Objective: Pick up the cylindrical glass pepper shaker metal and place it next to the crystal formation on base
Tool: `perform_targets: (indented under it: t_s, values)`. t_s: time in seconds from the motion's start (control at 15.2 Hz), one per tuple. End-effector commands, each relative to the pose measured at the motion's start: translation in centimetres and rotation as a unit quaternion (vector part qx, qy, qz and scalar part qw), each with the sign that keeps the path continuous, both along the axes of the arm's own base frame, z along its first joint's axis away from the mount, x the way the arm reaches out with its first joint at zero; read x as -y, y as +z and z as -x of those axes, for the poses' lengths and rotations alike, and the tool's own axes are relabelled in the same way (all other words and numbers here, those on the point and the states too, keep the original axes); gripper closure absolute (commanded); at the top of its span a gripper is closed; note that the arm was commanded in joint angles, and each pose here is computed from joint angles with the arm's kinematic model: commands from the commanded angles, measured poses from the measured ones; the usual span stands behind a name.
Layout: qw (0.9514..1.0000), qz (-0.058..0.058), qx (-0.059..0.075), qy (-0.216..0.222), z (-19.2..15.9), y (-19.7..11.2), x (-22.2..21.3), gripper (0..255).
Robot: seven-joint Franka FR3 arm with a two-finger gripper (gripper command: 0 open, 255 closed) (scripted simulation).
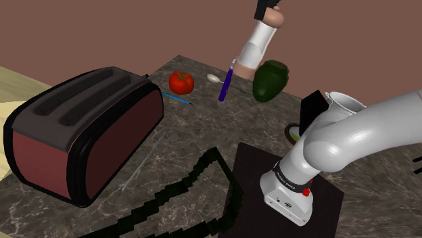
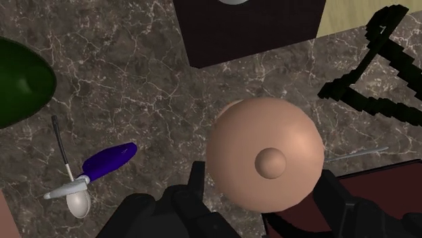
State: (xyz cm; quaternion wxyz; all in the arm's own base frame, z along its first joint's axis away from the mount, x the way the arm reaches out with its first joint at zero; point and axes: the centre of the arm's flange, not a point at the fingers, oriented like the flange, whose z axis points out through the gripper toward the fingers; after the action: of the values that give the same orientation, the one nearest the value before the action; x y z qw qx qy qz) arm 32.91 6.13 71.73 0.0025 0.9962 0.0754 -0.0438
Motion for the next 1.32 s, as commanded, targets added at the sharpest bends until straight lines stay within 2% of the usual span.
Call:
perform_targets:
  t_s: [0.0,1.25]
  values:
    - [1.0000,0.000,0.000,0.001,0.5,-0.1,2.7,255]
    - [1.0000,0.000,0.000,0.001,6.8,-0.1,27.0,255]
